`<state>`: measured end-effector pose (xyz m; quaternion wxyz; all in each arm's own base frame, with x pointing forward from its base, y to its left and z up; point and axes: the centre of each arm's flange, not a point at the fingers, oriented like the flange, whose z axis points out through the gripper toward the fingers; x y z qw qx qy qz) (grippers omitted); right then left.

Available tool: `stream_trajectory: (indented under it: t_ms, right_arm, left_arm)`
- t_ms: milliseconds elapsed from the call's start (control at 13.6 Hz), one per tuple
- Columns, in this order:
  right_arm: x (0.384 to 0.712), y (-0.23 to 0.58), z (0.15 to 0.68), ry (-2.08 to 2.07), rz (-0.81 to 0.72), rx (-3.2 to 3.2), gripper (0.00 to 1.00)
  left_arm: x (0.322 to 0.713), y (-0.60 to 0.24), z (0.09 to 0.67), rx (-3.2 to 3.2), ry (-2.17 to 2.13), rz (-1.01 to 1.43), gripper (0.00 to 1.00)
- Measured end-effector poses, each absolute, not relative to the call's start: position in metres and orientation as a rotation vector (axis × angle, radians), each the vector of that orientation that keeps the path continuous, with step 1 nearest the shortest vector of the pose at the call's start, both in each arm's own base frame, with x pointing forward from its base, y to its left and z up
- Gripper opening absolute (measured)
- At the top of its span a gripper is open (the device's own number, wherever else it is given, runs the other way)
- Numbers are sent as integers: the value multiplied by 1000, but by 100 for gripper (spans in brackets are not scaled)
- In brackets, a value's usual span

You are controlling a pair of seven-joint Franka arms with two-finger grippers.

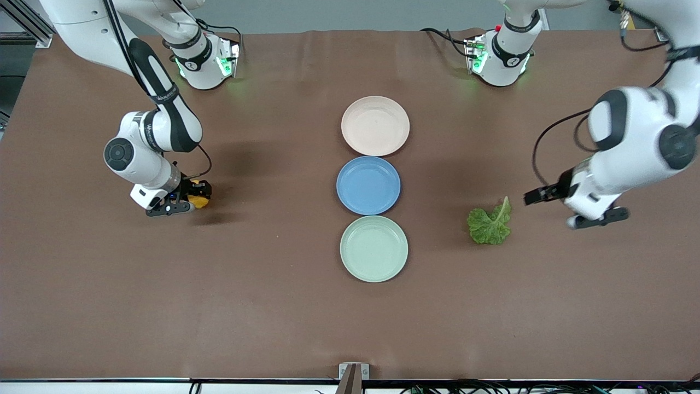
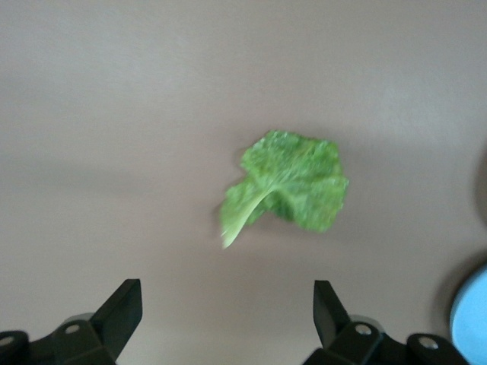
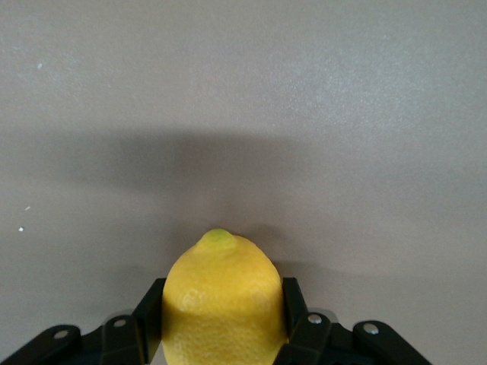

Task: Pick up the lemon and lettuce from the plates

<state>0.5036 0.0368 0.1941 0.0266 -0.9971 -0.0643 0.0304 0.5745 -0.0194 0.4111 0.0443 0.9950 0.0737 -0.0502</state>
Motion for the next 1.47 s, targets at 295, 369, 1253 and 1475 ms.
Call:
stream_trajectory:
  t_ms: [295, 369, 1253, 1475]
  right_arm:
    - [513, 38, 197, -194, 69, -3077, 64]
    - [516, 38, 198, -190, 64, -3076, 64]
    - [606, -16, 387, -132, 389, -3019, 100]
    - [617, -60, 422, -47, 298, -3043, 100]
  left_arm:
    - [552, -14, 509, 3043, 146, -145, 100]
    - [550, -19, 528, 3052, 123, -146, 100]
    - [551, -36, 644, 3079, 44, 31, 100]
    - [552, -34, 651, 3077, 48, 55, 100]
